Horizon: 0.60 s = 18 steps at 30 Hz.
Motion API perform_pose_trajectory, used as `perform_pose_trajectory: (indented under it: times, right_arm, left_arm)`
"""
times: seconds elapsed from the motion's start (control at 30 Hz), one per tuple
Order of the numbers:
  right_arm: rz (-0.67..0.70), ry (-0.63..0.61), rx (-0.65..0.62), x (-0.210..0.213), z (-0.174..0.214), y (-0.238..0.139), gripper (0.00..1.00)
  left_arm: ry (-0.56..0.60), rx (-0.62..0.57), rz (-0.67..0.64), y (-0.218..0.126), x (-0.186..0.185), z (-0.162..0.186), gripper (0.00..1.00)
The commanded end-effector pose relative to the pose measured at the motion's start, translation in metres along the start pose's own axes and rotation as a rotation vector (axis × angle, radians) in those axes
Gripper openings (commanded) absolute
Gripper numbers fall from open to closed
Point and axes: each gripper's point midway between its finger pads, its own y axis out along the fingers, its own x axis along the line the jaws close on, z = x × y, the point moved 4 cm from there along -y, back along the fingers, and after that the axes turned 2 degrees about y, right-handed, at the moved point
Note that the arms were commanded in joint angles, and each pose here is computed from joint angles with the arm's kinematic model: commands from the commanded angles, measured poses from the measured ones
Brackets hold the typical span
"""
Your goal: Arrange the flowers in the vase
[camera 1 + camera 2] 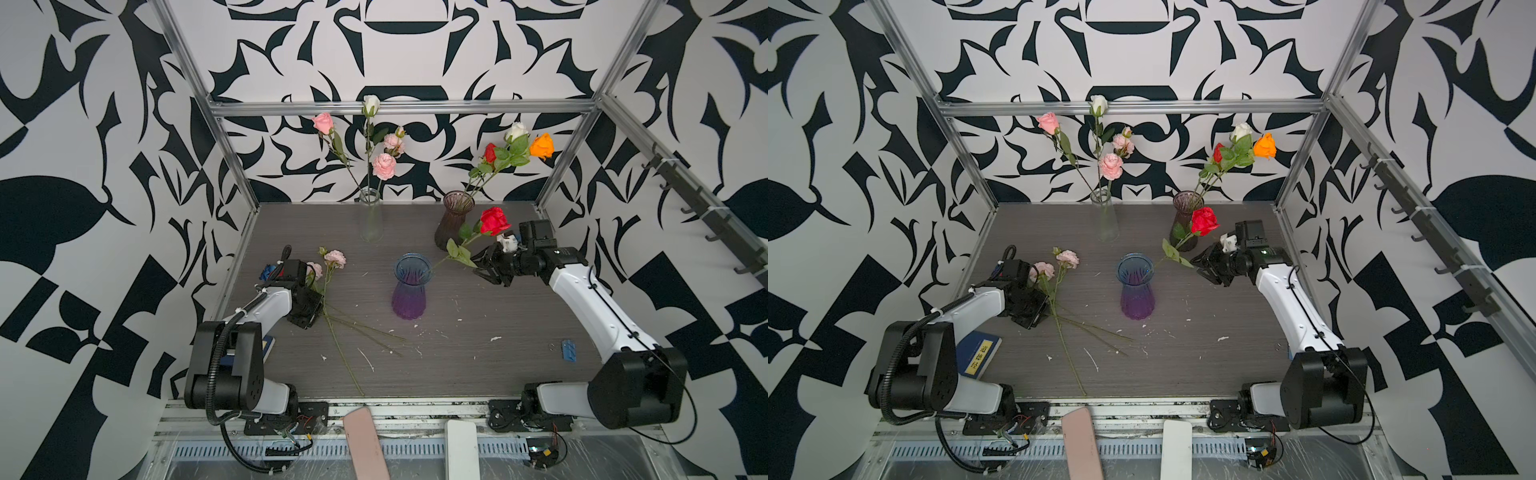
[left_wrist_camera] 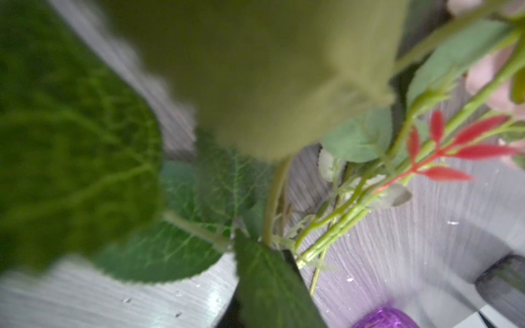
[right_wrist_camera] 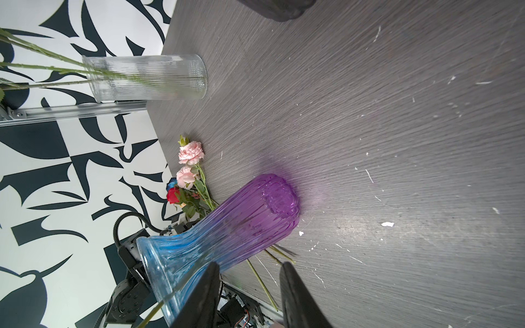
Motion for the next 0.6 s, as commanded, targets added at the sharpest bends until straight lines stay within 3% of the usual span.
perform_pose_trajectory:
  times: [0.0, 0.33, 0.57]
  right_arm:
    - [-0.011, -0.011, -0.011, 0.004, 0.003, -0.007, 0.39]
    - [-0.014, -0.012, -0.01, 0.005, 0.003, -0.007, 0.39]
    - [-0.013, -0.01, -0.005, 0.003, 0.003, -0.004, 0.39]
  left_arm:
    - [-0.005, -0.013, -0.009, -0.001, 0.003, -0.003, 0.12]
    - [-0.019, -0.015, 0.024, -0.008, -0.003, -0.003, 0.01]
    - [-0.017, -0.076, 0.143, -0.05, -0.038, -0.012, 0.0]
